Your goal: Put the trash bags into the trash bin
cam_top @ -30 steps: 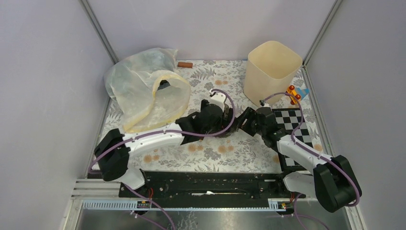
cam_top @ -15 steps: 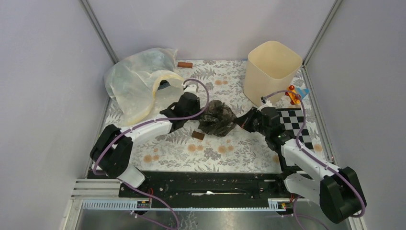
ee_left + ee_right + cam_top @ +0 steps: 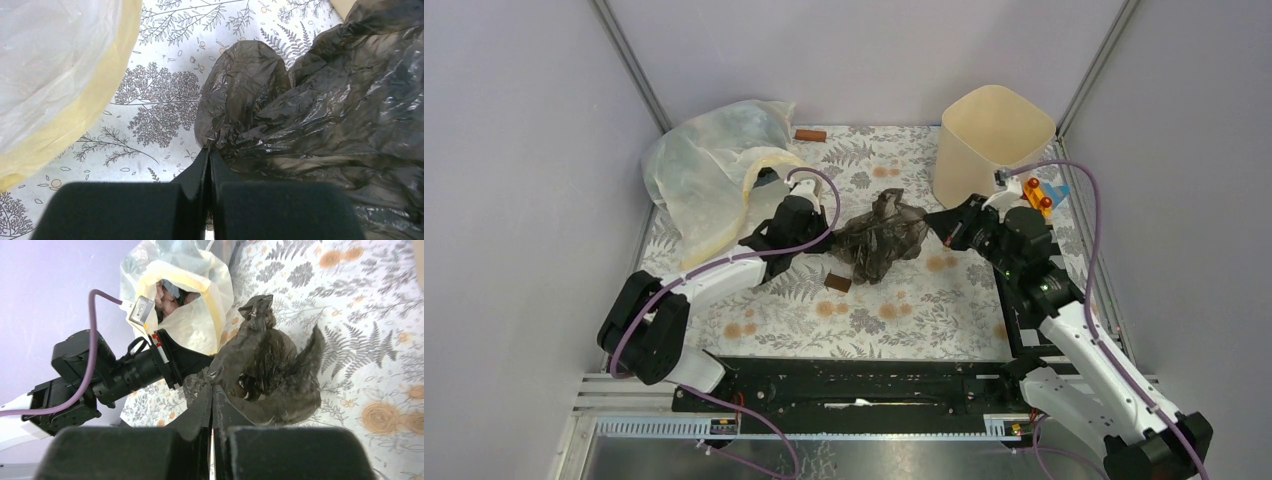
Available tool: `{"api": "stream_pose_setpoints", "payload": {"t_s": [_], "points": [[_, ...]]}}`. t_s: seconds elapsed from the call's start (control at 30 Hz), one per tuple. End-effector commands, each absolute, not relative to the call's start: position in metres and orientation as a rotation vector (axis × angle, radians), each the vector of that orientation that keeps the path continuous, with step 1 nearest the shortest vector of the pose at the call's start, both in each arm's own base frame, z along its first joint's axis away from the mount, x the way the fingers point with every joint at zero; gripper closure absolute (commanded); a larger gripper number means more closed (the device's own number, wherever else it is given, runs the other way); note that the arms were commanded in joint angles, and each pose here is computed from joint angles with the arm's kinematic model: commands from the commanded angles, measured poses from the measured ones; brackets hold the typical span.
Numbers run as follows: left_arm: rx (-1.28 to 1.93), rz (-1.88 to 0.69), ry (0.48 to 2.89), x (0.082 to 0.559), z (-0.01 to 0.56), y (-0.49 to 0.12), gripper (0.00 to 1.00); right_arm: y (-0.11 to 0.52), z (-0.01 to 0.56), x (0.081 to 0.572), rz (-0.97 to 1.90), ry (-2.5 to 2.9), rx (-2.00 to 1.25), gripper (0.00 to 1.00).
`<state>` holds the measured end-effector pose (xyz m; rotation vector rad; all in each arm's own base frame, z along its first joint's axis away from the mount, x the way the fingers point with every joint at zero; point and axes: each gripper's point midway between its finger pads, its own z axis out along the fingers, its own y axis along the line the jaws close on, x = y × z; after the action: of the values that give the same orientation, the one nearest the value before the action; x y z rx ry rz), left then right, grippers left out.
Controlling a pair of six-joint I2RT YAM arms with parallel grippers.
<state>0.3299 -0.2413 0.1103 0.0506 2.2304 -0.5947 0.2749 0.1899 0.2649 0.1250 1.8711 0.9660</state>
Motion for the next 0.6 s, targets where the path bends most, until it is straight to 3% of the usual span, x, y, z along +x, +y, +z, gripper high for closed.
{"api": "stream_pose_setpoints", "payload": {"t_s": [0.0, 0.43, 0.57], "points": [[0.043, -0.653, 2.184, 0.338, 0.118, -0.249, 1.00, 0.166, 0.286, 0.271, 0.829, 1.827, 0.120, 1.00], [0.048, -0.678, 2.186, 0.347, 0.115, -0.249, 1.00, 0.147, 0.301, 0.259, 0.742, 1.795, 0.104, 1.00], [0.168, -0.800, 2.116, 0.348, 0.143, -0.271, 1.00, 0.206, 0.303, 0.223, 1.063, 1.818, -0.280, 1.00]]}}
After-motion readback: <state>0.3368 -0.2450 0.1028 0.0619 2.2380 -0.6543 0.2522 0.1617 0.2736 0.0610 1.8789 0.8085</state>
